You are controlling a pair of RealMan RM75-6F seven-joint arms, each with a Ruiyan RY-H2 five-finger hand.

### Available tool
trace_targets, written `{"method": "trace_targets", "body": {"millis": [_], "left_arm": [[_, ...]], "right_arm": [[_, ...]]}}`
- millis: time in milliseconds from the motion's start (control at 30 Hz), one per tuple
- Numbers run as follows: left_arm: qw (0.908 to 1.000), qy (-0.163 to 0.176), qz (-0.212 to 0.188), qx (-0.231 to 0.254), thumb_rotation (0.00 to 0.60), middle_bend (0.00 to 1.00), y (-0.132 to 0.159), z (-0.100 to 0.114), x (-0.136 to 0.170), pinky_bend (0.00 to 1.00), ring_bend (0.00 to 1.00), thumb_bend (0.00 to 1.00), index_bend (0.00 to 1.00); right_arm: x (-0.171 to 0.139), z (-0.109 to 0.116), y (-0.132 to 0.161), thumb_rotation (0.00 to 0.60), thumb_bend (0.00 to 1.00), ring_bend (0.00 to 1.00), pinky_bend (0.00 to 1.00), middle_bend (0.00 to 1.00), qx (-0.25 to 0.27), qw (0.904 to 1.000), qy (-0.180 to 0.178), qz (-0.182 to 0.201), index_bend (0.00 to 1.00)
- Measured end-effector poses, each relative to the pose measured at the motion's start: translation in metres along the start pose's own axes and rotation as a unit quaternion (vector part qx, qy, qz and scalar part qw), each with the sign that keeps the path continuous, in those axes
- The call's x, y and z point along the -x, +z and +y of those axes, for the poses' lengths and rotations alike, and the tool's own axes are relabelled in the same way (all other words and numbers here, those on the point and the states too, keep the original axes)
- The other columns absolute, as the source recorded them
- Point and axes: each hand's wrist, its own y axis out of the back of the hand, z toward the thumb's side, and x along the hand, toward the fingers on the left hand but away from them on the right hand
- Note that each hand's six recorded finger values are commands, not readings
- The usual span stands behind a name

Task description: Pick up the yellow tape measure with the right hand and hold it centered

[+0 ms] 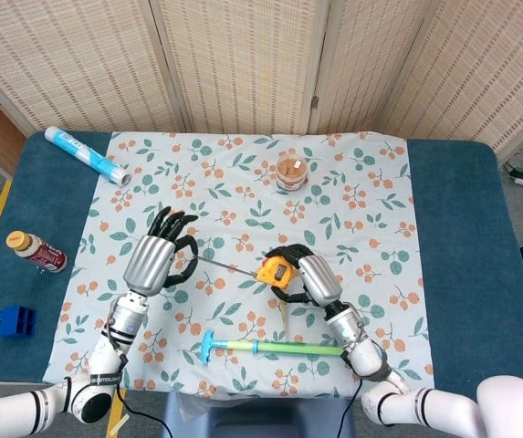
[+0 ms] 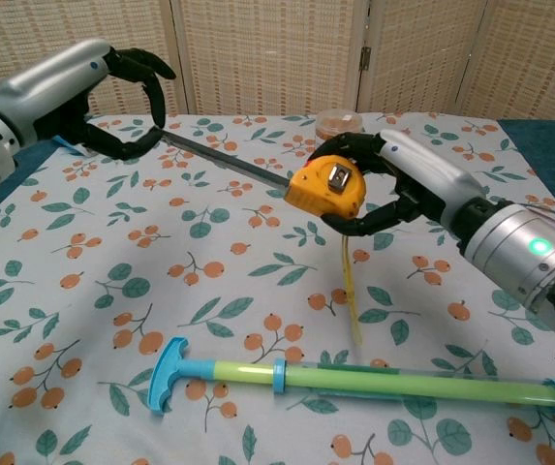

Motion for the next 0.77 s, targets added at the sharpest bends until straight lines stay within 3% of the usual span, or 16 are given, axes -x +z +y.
{"method": "trace_targets", "body": {"millis": [400, 767], "left_arm": [[0.9983, 0.02, 0.055, 0.007, 0.6, 0.22, -0.057, 0.02, 0.009, 0.0, 0.15, 0.58, 0.64], [0.995, 0.021, 0.097, 0.01, 0.6, 0.22, -0.092, 0.027, 0.013, 0.0, 0.15, 0.58, 0.64]], "right_arm": [[-0.036, 0.034, -0.039, 0.6, 0.36, 0.39, 0.18, 0.5, -0.044, 0.9978, 0.0, -0.049, 0.57], [-0.065, 0.057, -0.069, 0.6, 0.36, 0.4, 0.18, 0.5, -0.063, 0.9947, -0.006, -0.081, 0.57]]}}
